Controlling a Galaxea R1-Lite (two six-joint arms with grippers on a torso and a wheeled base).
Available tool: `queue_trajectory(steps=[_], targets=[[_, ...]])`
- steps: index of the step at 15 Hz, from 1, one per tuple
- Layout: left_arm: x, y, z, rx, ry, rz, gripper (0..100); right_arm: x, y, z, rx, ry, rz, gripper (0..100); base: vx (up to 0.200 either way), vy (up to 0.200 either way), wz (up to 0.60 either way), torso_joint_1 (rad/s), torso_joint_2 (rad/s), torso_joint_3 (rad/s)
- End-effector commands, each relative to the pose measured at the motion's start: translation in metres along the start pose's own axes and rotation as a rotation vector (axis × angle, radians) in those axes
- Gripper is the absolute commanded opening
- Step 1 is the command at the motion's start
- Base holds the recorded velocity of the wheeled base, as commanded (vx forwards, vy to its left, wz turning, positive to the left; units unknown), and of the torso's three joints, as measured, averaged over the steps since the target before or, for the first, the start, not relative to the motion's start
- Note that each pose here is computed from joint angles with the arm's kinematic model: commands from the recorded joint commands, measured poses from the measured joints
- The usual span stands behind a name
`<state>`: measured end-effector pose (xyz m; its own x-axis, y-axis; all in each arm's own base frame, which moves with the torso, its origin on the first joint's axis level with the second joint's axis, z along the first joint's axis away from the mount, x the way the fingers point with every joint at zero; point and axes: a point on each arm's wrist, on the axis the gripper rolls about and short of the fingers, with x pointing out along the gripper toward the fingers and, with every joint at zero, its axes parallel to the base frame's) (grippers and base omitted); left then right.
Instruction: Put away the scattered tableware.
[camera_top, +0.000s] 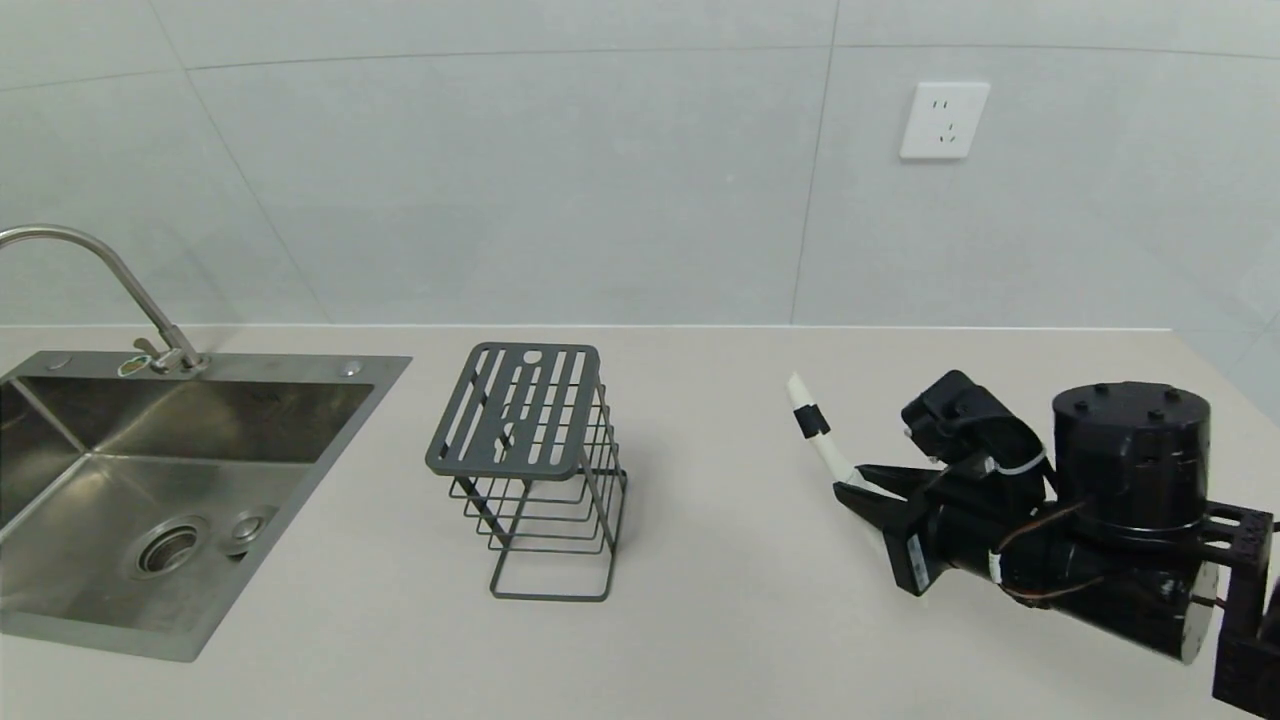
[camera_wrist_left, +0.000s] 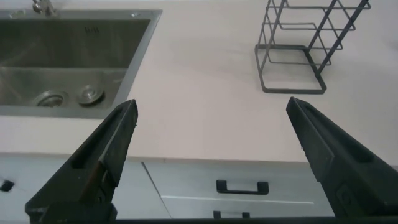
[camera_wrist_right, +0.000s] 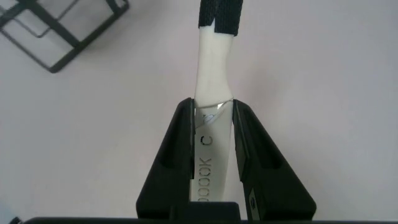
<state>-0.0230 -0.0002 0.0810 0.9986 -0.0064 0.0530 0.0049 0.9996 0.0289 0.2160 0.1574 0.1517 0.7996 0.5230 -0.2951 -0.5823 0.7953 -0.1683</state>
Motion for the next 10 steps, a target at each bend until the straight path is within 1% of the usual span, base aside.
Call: queue_trajectory(steps=[1, 2, 4, 5, 6, 7, 8, 9, 10], targets=[[0.0, 0.0, 0.003, 0.001, -0.032, -0.016, 100, -0.016, 0.001, -0.004, -0.009, -0.054, 0.028, 0, 0.0, 0.0, 0.0, 0.0, 0.0, 0.0], [0.0, 0.0, 0.009, 0.001, -0.087, -0.023, 100, -0.018, 0.001, -0.006, -0.009, -0.08, 0.052, 0, 0.0, 0.0, 0.0, 0.0, 0.0, 0.0], [-0.001, -0.001, 0.017, 0.003, -0.171, -0.063, 100, -0.021, 0.002, -0.003, -0.011, -0.14, 0.085, 0, 0.0, 0.0, 0.0, 0.0, 0.0, 0.0], [-0.003, -0.002, 0.022, -0.003, -0.217, -0.102, 100, -0.023, 0.003, 0.001, -0.016, -0.173, 0.118, 0, 0.0, 0.0, 0.0, 0.0, 0.0, 0.0], [-0.004, -0.003, 0.028, -0.018, -0.253, -0.153, 100, -0.027, 0.003, 0.004, -0.019, -0.198, 0.146, 0, 0.0, 0.0, 0.0, 0.0, 0.0, 0.0], [-0.005, -0.003, 0.036, -0.048, -0.256, -0.199, 100, -0.029, 0.003, 0.006, -0.017, -0.21, 0.152, 0, 0.0, 0.0, 0.0, 0.0, 0.0, 0.0], [-0.003, -0.003, 0.045, -0.082, -0.231, -0.25, 100, -0.03, 0.003, 0.006, -0.016, -0.215, 0.155, 0, 0.0, 0.0, 0.0, 0.0, 0.0, 0.0], [-0.001, -0.003, 0.055, -0.092, -0.22, -0.283, 100, -0.031, 0.003, 0.007, -0.016, -0.229, 0.163, 0, 0.0, 0.0, 0.0, 0.0, 0.0, 0.0], [0.002, -0.003, 0.064, -0.093, -0.208, -0.308, 100, -0.031, 0.003, 0.008, -0.018, -0.245, 0.171, 0, 0.0, 0.0, 0.0, 0.0, 0.0, 0.0]])
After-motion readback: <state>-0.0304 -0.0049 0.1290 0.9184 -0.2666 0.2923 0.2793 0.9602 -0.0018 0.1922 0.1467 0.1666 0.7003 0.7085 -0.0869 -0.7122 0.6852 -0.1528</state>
